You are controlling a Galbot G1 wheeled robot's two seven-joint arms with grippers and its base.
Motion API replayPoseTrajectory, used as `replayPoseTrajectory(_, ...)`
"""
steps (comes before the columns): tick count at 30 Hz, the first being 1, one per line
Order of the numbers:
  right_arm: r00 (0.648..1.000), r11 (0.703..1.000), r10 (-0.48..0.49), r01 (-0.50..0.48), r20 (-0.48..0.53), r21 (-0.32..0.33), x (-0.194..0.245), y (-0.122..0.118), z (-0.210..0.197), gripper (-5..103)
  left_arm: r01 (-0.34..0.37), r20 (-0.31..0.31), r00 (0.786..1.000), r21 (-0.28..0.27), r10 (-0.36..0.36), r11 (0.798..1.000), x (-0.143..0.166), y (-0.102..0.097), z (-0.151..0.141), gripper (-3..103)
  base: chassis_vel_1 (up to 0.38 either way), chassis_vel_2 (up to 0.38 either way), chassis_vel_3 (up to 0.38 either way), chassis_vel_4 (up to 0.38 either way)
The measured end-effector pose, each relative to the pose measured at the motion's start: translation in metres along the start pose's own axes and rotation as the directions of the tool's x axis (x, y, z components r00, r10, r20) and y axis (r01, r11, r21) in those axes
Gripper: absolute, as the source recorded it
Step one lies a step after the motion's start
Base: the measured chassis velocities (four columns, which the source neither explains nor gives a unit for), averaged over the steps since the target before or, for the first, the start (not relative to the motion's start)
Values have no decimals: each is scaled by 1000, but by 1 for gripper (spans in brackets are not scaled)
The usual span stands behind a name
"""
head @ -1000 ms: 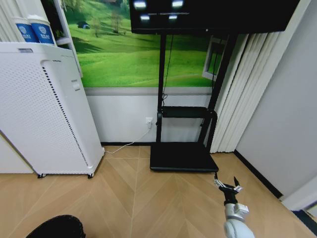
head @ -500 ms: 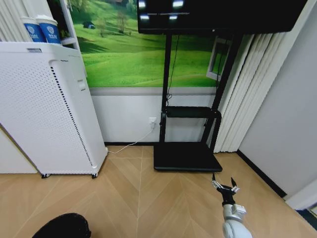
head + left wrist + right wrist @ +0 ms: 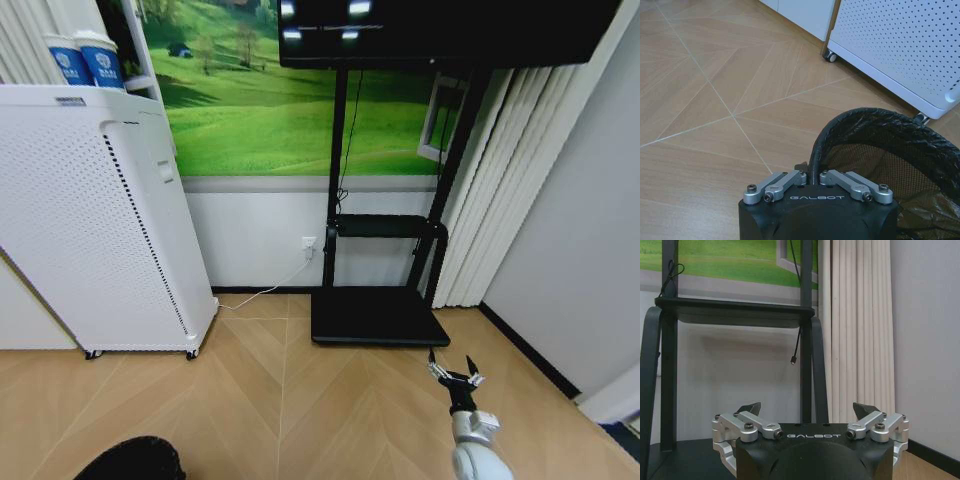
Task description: Pick up the trash bin and place the garbage on the floor into it.
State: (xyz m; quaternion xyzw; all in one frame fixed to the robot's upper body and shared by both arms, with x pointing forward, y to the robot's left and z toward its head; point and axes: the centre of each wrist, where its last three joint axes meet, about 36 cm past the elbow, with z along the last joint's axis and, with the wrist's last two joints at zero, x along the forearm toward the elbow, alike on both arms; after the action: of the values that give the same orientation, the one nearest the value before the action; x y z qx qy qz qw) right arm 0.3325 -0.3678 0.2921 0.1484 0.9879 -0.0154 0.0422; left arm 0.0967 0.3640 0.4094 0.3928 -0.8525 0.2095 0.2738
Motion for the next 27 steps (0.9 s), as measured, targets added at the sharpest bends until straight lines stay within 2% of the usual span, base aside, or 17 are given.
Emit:
replayPoseTrajectory(3,1000,1000,2,-2,2,-23,1,2,0,100,-3,1,1000,-2,3,1000,-1,0,0,6,114,98,-109,-91)
replayPoseTrajectory(17,1000,1000,9,-9,11,-21,-1,1,0,100,4,-14,1000,-6,-4,1000,-10,6,9,6,15,14,-15,-12)
replayPoseTrajectory(27,999,999,32,-32,8,-25,-6,-8,2,100,36,-9,999,-36,-36,999,-12,20,4,5,0,0,0,0)
